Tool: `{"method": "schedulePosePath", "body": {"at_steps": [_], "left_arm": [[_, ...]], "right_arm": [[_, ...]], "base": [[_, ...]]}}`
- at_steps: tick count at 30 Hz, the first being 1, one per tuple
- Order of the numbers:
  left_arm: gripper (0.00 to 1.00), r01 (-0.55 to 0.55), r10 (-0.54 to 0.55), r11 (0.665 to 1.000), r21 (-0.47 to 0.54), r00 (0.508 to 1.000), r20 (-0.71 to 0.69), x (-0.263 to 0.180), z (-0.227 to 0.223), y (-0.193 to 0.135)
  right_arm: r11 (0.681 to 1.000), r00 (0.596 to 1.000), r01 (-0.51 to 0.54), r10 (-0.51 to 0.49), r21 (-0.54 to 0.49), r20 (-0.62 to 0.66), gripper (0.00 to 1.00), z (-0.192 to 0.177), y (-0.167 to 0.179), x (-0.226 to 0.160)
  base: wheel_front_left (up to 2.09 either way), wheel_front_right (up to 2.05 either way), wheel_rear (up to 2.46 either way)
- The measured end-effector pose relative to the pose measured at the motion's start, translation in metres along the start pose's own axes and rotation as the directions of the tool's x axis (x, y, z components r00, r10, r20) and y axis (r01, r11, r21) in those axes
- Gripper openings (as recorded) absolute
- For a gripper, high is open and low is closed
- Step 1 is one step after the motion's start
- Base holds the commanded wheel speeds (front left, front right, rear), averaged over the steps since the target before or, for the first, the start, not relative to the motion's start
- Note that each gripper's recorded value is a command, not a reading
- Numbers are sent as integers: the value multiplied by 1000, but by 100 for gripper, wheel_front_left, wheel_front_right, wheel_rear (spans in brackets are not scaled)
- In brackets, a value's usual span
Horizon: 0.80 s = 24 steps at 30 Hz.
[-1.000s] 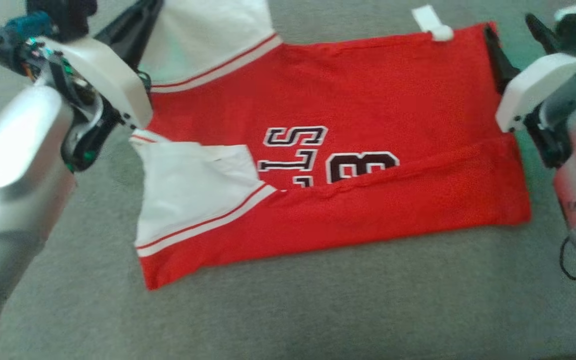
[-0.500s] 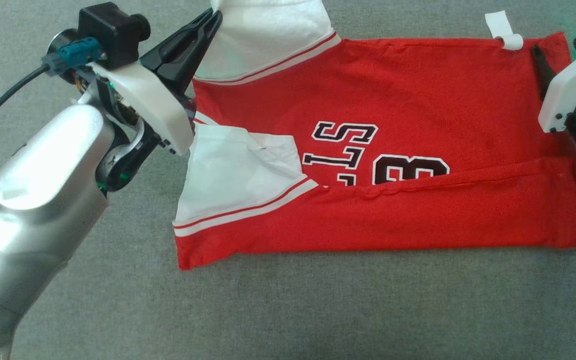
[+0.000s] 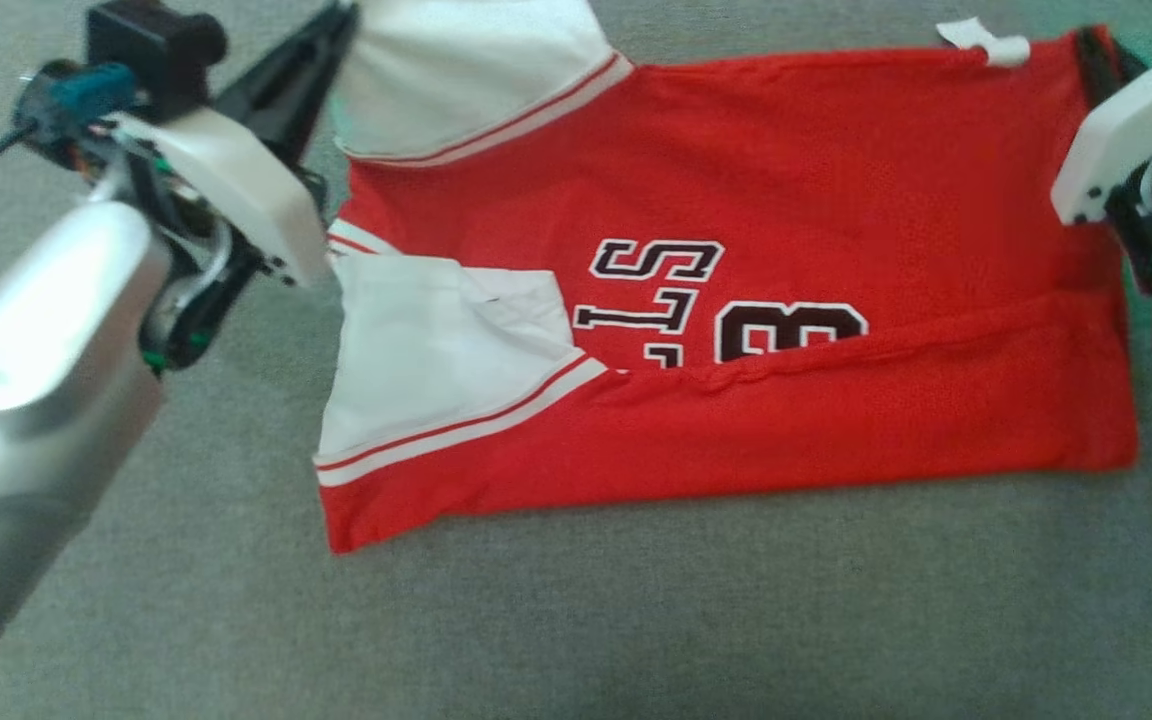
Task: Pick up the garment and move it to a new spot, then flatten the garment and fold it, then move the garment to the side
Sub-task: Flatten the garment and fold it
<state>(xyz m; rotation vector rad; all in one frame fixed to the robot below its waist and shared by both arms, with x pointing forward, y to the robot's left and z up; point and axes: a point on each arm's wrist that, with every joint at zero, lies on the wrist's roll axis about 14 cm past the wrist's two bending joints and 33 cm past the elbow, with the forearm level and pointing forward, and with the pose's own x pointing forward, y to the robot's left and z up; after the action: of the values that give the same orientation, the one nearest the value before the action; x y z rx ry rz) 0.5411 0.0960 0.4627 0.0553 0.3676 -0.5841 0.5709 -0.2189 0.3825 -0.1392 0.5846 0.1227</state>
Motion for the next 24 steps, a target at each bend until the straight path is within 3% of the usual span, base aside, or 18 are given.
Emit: {"method": "schedulePosePath", "body": {"at_steps": [7,11,19,24], "left_arm": [[0,-134,125,988,70,985,117,12,32,38],[0,-165,139,980,109,966,218,24,65,42],[0,-169,144,979,114,968,204,27,66,44],[0,-111,103,993,46,984,147,19,50,31]], "right_arm": [[989,977,-2,-30,148,212,0,65,-11,-7],[976,957,0,-64,218,285,0,87,-22,-12],[967,947,-52,-32,250,319,0,100,-6,-22],[969,963,-59,-9,242,269,0,88,-4,-28]], "base": [[0,0,0],[0,0,0],[0,0,0],[0,0,0]]}}
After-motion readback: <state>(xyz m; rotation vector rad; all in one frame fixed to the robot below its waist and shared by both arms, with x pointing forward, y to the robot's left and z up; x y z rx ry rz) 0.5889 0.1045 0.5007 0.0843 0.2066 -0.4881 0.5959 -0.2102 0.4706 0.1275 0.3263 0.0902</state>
